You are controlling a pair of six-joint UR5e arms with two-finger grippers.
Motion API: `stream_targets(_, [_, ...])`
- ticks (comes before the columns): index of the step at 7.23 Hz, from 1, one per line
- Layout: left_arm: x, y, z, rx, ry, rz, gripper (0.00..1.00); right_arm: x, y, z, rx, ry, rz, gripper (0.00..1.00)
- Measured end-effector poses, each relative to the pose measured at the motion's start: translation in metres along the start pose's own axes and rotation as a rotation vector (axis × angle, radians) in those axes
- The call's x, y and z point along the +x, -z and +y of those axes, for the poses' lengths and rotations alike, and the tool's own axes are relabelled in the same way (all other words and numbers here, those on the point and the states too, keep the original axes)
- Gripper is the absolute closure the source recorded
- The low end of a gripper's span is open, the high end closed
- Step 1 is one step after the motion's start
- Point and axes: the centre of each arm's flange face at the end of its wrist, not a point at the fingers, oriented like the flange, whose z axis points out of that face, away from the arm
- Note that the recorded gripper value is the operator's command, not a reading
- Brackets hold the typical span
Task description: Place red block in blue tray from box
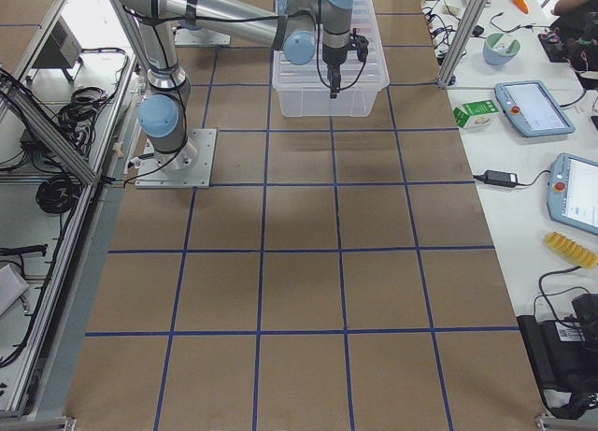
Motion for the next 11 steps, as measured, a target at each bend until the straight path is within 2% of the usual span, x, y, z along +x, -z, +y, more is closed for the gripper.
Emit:
stream_targets(7, [0.000,0.001,0.000,0.002,0.000,-0.001,0.00,0.067,-0.008,-0.013,-0.006,-0.019,0.107,0.00])
stream_targets(11, [0.000,0.001,0.000,0.002,0.000,-0.001,0.00,0.132,-0.005,-0.014,-0.016,-0.055,0.122,0.00])
